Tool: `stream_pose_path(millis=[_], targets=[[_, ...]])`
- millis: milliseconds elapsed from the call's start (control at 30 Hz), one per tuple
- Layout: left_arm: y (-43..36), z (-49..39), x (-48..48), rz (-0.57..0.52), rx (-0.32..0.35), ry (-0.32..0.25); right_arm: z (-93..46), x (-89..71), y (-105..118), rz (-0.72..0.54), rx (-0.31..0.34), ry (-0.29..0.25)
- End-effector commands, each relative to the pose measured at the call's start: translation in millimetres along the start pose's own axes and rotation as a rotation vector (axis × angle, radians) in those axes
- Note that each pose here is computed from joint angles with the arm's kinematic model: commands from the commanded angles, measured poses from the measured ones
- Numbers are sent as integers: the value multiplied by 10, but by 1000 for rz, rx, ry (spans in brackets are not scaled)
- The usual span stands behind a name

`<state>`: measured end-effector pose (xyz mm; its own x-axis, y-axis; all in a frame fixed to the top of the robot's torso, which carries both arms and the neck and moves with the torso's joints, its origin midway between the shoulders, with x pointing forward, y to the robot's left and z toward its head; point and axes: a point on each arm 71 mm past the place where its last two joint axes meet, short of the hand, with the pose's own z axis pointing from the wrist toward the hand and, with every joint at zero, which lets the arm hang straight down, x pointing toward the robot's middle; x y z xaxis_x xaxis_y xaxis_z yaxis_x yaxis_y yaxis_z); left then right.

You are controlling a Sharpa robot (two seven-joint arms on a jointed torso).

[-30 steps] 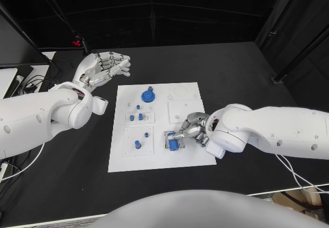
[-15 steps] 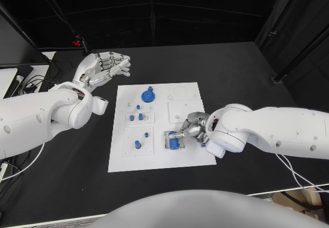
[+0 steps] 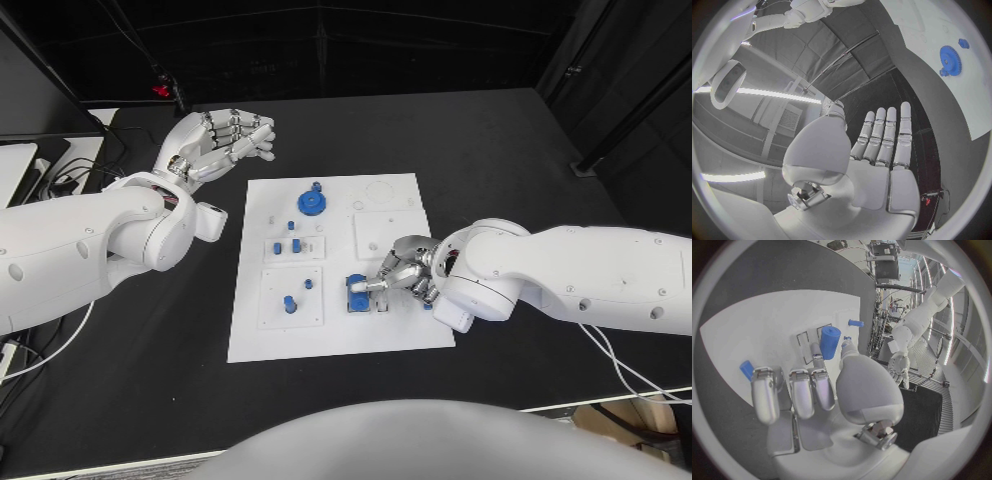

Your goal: Assemble the parts on the task board

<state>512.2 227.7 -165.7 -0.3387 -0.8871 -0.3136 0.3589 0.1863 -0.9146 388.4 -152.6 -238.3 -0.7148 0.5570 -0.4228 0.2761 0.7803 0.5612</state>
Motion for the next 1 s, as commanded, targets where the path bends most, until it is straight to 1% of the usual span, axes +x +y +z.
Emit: stream_pose_path(millis=[33, 233, 433, 567, 700, 833, 1000], targets=[[-13, 6, 5, -8, 8, 7, -5, 0, 17, -7, -11, -1], [-13, 5, 4, -8, 8, 8, -35, -17, 3, 2, -24, -20], [-7, 0, -13, -6, 5, 5, -134, -63, -34, -7, -47, -59], [-3, -1, -15, -6, 4, 5, -187, -89, -31, -17, -53, -66], [2, 1, -10, -7, 2, 6, -218, -89, -29, -31, -54, -56], [5, 3, -4, -8, 0, 7, -220, -75, -27, -47, -47, -35], [6, 6, 3, -8, 0, 8, -181, -38, -18, -88, -21, 13]])
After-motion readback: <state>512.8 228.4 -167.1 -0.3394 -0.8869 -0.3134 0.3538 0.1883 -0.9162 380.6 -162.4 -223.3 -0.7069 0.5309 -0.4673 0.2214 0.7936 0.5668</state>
